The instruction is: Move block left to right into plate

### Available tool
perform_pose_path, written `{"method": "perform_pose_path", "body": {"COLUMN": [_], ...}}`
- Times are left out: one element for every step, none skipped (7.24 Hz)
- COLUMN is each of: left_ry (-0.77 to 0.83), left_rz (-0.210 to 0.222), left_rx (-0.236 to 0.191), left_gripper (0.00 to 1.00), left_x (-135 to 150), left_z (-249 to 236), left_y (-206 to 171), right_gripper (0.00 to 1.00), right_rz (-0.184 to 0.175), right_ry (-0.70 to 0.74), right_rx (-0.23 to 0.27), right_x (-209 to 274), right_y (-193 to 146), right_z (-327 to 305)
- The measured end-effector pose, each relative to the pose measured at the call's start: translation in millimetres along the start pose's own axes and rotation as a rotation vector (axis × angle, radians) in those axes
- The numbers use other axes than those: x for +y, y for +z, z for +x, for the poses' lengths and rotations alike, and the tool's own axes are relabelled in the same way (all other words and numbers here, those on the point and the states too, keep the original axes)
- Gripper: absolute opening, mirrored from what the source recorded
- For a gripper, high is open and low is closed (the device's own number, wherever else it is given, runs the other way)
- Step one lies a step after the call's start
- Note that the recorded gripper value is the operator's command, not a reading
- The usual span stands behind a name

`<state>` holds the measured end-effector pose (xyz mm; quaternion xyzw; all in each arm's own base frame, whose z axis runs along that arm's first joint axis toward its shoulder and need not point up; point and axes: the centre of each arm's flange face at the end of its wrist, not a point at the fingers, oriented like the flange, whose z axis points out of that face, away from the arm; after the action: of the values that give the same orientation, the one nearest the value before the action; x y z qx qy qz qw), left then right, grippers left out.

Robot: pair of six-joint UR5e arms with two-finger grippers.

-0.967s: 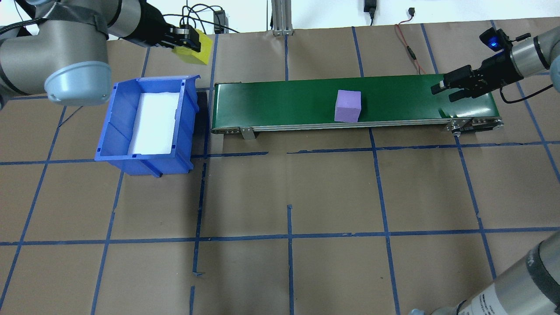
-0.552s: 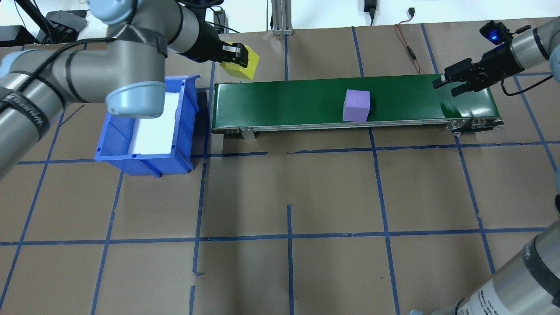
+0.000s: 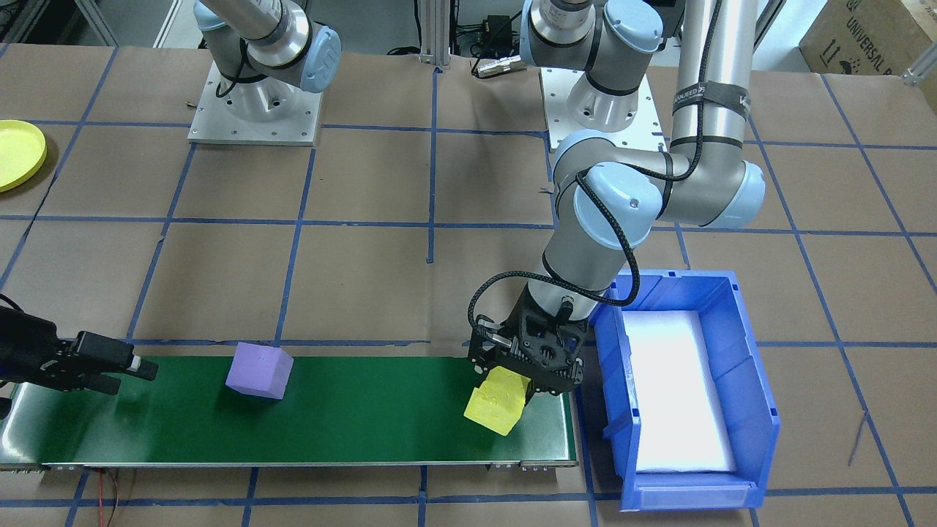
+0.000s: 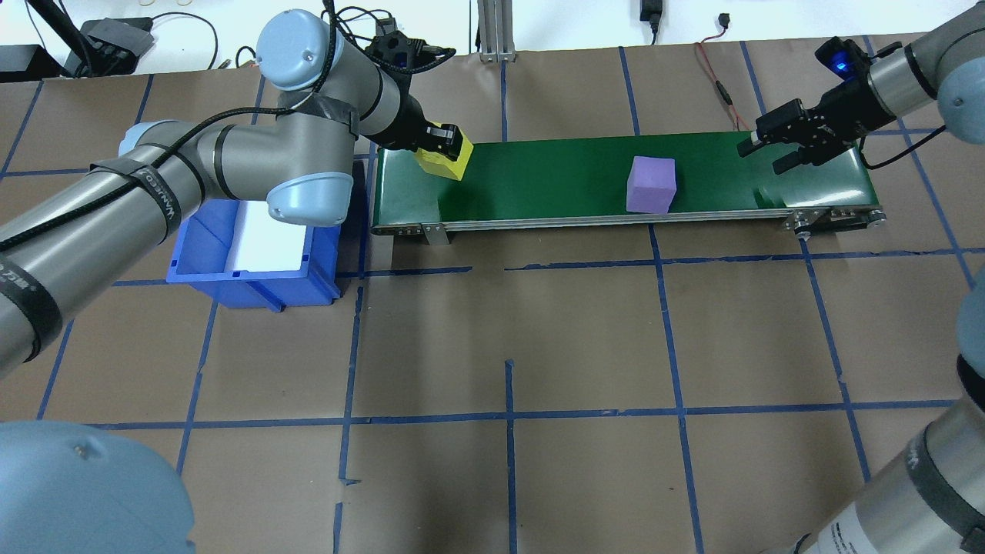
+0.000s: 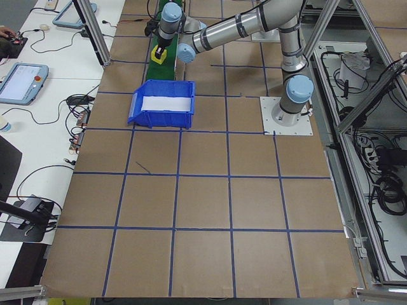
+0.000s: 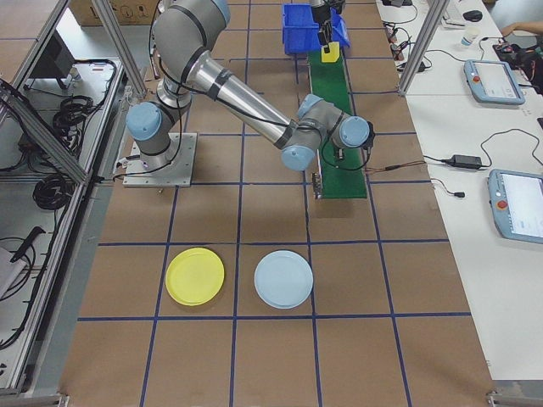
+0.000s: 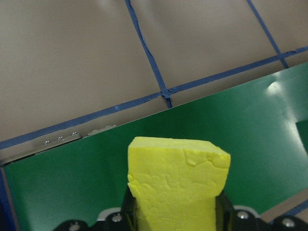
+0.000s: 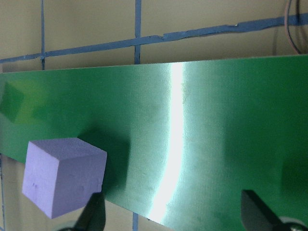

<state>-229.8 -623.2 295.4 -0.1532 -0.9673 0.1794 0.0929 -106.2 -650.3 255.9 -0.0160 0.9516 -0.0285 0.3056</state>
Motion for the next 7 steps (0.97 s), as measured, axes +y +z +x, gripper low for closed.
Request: {"method": "perform_pose_path", "body": {"left_ry": [-0.002,-0.003,-0.012,-0.033,-0.076,-0.137,-0.196], "left_rz": [-0.006,-0.009,-0.027,-0.062,-0.099,-0.120,-0.118], "left_rx": [-0.039,-0.080,-0.139,-0.181,-0.198,-0.205,-0.214], "left_gripper": [1.00,1.00,1.00,1.00,1.00,1.00,1.00], "left_x": [0.6,-0.1,-0.7,2.9,13.7,31.7,49.8], "left_z": [-3.5,-6.2,-8.5,-6.2,3.0,16.3,27.7], "left_y": [-1.0,-10.2,-33.9,-71.0,-118.9,-171.1,-213.4], "right_gripper": [1.00,0.99,0.99,0.99,0.99,0.99,0.99], "right_rz": [-0.001,-0.004,-0.005,-0.008,-0.025,-0.045,-0.062], "right_ry": [0.001,0.003,0.004,0.007,0.002,-0.015,-0.030], "right_rx": [0.001,0.006,0.012,0.023,0.055,0.112,0.184], "right_x": [0.2,0.2,-0.2,-1.5,-3.3,-5.1,-6.4], "right_y": [0.6,0.6,0.0,0.0,4.6,14.1,23.7], "right_z": [-0.7,-2.1,-6.3,-19.8,-44.9,-73.6,-88.8]}}
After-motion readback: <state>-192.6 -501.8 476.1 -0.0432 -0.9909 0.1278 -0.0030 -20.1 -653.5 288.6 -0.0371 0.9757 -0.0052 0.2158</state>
